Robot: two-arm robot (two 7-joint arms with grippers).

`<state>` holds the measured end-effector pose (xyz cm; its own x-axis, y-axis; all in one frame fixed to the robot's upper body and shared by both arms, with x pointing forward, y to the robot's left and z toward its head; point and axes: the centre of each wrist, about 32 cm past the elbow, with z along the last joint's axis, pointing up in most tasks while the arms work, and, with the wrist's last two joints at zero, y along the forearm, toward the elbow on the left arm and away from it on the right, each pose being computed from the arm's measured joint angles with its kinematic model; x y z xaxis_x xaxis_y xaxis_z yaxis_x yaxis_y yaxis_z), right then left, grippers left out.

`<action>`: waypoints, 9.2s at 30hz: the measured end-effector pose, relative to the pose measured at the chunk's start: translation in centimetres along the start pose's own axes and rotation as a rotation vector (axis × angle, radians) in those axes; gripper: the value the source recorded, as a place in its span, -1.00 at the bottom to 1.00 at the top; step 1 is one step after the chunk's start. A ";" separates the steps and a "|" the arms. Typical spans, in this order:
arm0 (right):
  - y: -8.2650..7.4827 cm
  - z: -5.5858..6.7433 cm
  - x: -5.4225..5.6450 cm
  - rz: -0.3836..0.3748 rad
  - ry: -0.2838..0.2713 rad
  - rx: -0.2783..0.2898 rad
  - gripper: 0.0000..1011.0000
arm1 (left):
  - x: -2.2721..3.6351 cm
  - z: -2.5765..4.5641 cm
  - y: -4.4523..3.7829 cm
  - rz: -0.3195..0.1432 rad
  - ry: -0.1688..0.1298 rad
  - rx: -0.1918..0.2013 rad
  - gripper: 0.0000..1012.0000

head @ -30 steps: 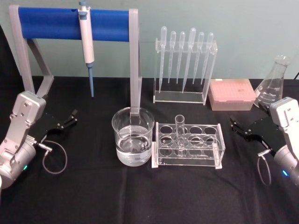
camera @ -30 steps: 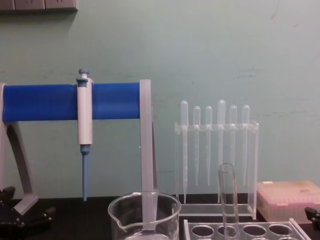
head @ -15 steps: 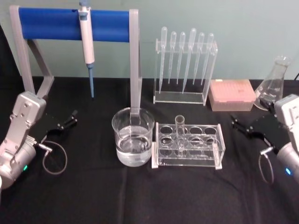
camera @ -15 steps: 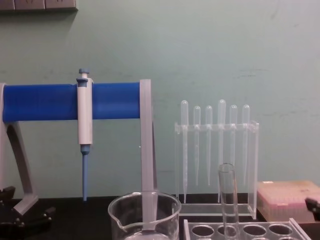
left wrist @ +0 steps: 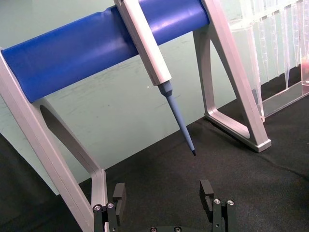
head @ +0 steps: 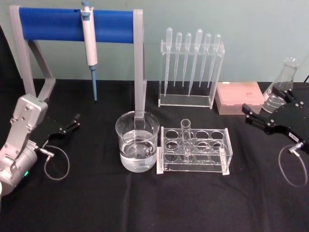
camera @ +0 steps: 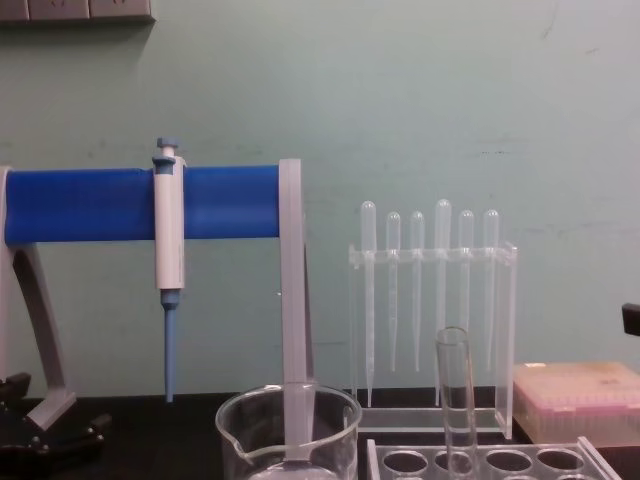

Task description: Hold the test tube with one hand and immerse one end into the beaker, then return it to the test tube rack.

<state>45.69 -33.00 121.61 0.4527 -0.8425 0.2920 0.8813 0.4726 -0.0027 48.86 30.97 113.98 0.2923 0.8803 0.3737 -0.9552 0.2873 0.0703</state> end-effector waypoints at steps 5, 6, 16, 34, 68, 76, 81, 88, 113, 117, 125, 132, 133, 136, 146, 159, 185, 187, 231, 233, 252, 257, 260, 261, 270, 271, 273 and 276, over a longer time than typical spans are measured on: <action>-0.9 1.3 0.7 0.133 0.001 0.004 0.98 | 0.00 0.00 0.00 0.000 0.000 0.000 0.98; -1.1 1.6 0.9 0.178 -0.006 0.004 0.98 | 0.00 0.00 0.00 0.000 0.000 0.000 0.98; -0.6 2.4 1.0 0.428 -0.041 -0.003 0.98 | 0.00 0.00 0.00 0.000 0.000 0.000 0.98; 3.7 2.8 0.6 0.658 -0.073 -0.077 0.98 | 0.00 0.00 0.00 0.000 0.000 0.000 0.98; 8.5 2.9 -0.8 0.685 -0.065 -0.116 0.94 | 0.00 0.00 0.00 0.000 0.000 0.000 0.98; 8.5 2.9 -0.8 0.684 -0.066 -0.115 0.57 | 0.00 0.00 0.00 0.000 0.000 0.000 0.98; 8.4 2.9 -0.8 0.684 -0.066 -0.114 0.23 | 0.00 0.00 0.00 0.000 0.000 0.000 0.98; 8.4 2.9 -0.8 0.684 -0.066 -0.114 -0.21 | 0.00 0.00 0.00 0.000 0.000 0.000 0.98; 8.0 3.8 0.2 0.647 -0.036 -0.081 -0.52 | 0.00 0.00 0.00 0.000 0.000 0.000 0.98; 7.9 4.5 0.8 0.633 -0.013 -0.061 -0.52 | 0.00 0.00 0.00 0.000 0.000 0.000 0.98; 7.5 6.3 2.0 0.607 0.037 -0.013 -0.52 | 0.00 0.00 0.00 0.000 0.000 0.000 0.98; 7.2 8.2 2.6 0.596 0.047 -0.009 -0.52 | 0.00 0.00 0.00 0.000 0.000 0.000 0.98; 7.2 8.4 2.7 0.596 0.050 -0.010 -0.52 | 0.00 0.00 0.00 0.000 0.000 0.000 0.98; 7.2 9.3 2.9 0.590 0.051 -0.009 -0.52 | 0.00 0.00 0.00 0.000 0.000 0.000 0.98; 7.1 11.0 3.4 0.579 0.040 0.007 -0.52 | 0.00 0.00 0.00 0.000 0.000 0.000 0.98; 7.2 11.7 3.6 0.589 0.052 0.012 -0.52 | 0.00 0.00 0.00 0.000 0.000 0.000 0.98; 7.2 11.7 3.6 0.588 0.049 0.014 -0.52 | 0.00 0.00 0.00 0.000 0.000 0.000 0.98; 7.2 11.7 3.6 0.588 0.049 0.014 -0.52 | 0.00 0.00 0.00 0.000 0.000 0.000 0.98; 7.2 11.7 3.6 0.588 0.047 0.014 -0.52 | 0.00 0.00 0.00 0.000 0.000 0.000 0.98; 7.2 11.7 3.6 0.588 0.047 0.014 -0.52 | 0.00 0.00 0.00 0.000 0.000 0.000 0.98; 7.2 11.7 3.6 0.588 0.047 0.014 -0.52 | 0.00 0.00 0.00 0.000 0.000 0.000 0.98; 7.2 11.7 3.6 0.588 0.047 0.014 -0.52 | 0.00 0.00 0.00 0.000 0.000 0.000 0.98; 7.2 11.7 3.6 0.588 0.047 0.014 -0.52 | 0.00 0.00 0.00 0.000 0.000 0.000 0.98; 7.2 11.7 3.6 0.588 0.047 0.014 -0.52 | 0.00 0.00 0.00 0.000 0.000 0.000 0.98; 7.2 11.7 3.6 0.588 0.047 0.014 -0.52 | 0.00 0.00 0.00 0.000 0.000 0.000 0.98; 7.2 11.7 3.6 0.588 0.047 0.014 -0.52 | 0.00 0.00 0.00 0.000 0.000 0.000 0.98; 7.2 11.7 3.6 0.588 0.047 0.014 -0.52 | 0.00 0.00 0.00 0.000 0.000 0.000 0.98; 7.2 11.7 3.6 0.588 0.047 0.014 -0.52 | 0.00 0.00 0.00 0.000 0.000 0.000 0.98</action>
<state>52.08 -29.61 133.81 0.8707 -0.4483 0.2021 0.4786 0.8670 -0.1386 48.86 30.97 113.98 0.2923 0.8803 0.3737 -0.9552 0.2873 0.0703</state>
